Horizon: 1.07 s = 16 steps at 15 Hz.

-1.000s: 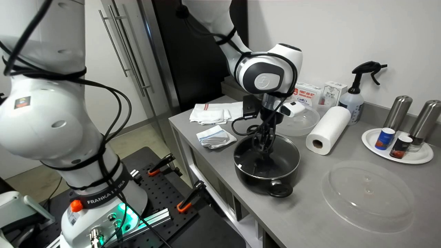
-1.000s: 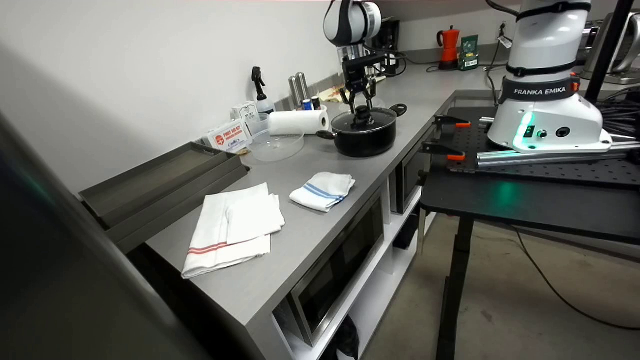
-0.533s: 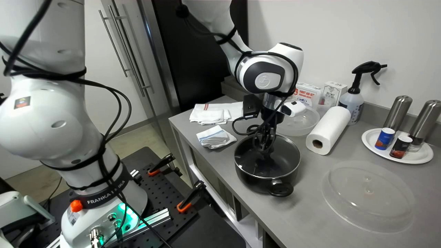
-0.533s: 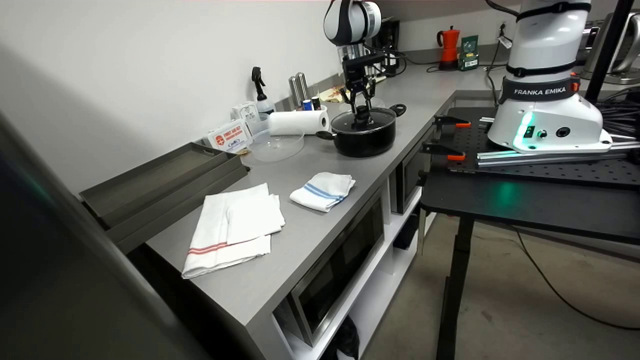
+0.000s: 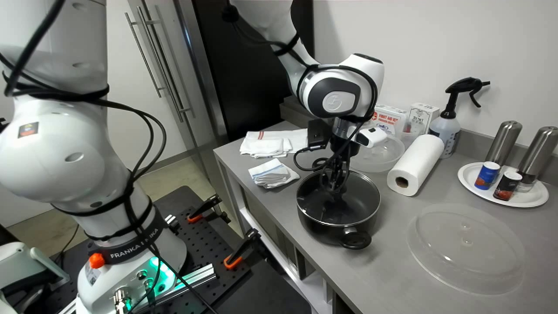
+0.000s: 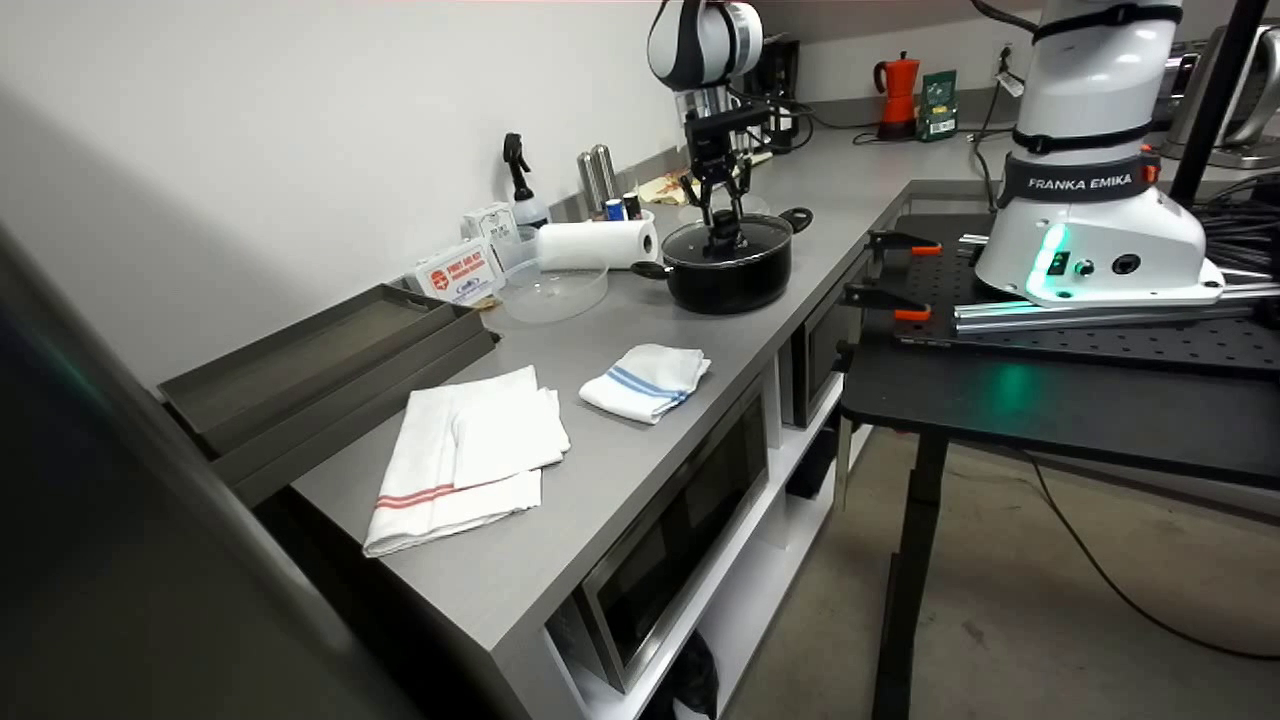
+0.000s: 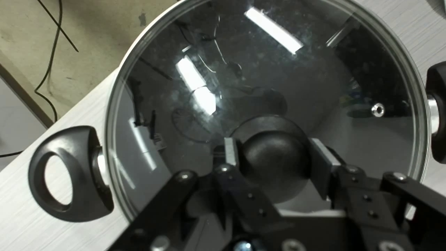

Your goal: Put the lid of the pot on the left towel

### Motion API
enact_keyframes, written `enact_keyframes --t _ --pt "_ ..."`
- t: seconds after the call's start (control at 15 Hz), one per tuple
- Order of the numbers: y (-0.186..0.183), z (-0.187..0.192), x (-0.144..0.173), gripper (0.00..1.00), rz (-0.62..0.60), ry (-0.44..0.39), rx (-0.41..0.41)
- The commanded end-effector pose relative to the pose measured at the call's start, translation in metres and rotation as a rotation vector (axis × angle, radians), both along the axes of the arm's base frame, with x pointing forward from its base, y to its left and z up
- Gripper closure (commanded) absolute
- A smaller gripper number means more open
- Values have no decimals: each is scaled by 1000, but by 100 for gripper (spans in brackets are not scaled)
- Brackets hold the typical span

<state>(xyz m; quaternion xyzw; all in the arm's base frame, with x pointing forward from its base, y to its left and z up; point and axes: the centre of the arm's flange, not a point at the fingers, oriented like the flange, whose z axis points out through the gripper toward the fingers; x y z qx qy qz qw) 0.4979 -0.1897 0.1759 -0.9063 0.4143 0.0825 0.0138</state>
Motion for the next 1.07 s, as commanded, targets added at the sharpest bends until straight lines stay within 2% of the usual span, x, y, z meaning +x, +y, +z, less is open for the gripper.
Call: enact_keyframes --t 0.0,0.53,1.0 --pt "-1 23 -7 74 2 -31 -6" --pt "-11 62 -17 74 4 -90 -28" --pt "-23 97 -13 74 13 -118 -52"
